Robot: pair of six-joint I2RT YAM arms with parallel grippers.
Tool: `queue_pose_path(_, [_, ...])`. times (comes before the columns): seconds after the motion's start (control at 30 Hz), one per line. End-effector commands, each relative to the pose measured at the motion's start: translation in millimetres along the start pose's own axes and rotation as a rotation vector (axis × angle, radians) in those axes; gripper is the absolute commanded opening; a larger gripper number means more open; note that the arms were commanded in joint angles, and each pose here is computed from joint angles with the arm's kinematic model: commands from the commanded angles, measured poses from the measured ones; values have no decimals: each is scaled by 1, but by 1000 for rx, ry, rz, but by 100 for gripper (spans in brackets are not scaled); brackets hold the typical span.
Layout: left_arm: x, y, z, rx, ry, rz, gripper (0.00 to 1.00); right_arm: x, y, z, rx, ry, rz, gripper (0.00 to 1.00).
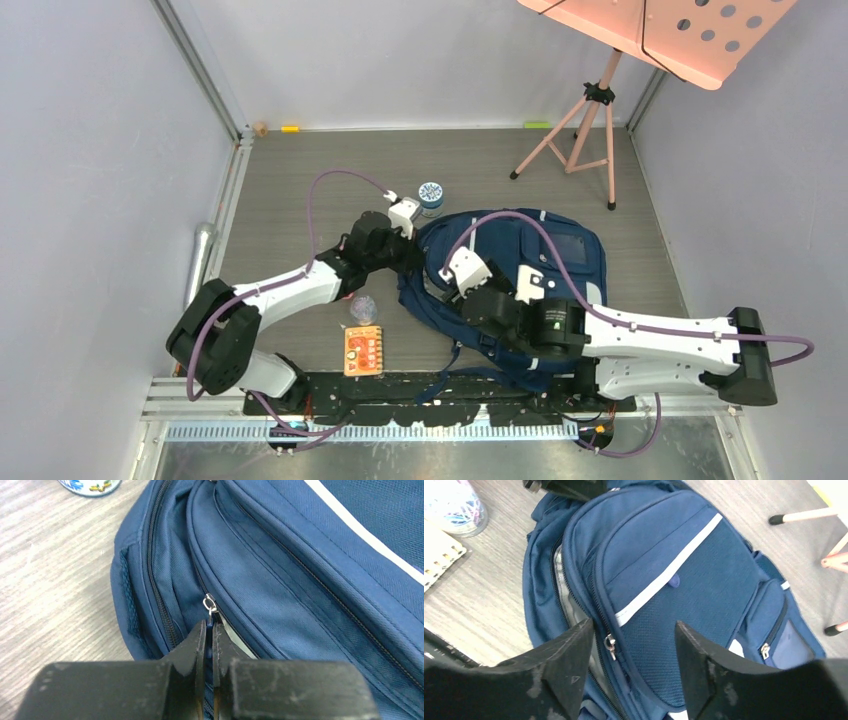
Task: Pack the student bag
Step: Unzip the student bag at the center of the board.
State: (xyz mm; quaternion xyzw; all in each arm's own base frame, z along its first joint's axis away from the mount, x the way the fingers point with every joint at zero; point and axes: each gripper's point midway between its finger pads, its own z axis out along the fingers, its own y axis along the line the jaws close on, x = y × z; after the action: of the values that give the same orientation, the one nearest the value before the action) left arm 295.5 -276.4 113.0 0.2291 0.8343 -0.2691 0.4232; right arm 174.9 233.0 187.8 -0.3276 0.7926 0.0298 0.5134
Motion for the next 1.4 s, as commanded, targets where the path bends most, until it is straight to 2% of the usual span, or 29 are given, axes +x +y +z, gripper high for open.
queue_pose_path(0.0, [-9,-16,-5,99,-70,-13,0,-43,-7,6,87,-101,32,72])
queue_pose_path(0.13, [-9,-18,-4,108,-72,-15,0,-51,7,23,98,-110,17,77])
queue_pose_path(0.47, [-11,-21,-5,122,-86,-21,0,-58,46,66,89,-133,26,78])
queue_pose_path(0.7, [-13,-21,-6,122,-96,-25,0,-48,32,86,231,-106,33,79])
queue_pose_path(1.0, [-19,-19,-7,105,-116,-33,0,-6,5,101,361,0,67,78])
queue_pose_path(1.07, [-19,-18,-7,102,-118,-36,0,0,-2,101,389,13,77,75])
queue_pose_path(1.13, [-20,-18,-8,97,-121,-38,0,1,-8,97,411,17,83,65])
queue_pose_path(1.2, [-20,-17,-9,93,-122,-37,0,3,-16,90,439,21,94,46])
queue_pose_path(1.3, [-20,-16,-12,84,-129,-37,0,7,-31,80,470,22,128,34])
queue_pose_path(1.37, [-21,-16,-14,83,-133,-38,0,14,-39,76,475,37,133,22])
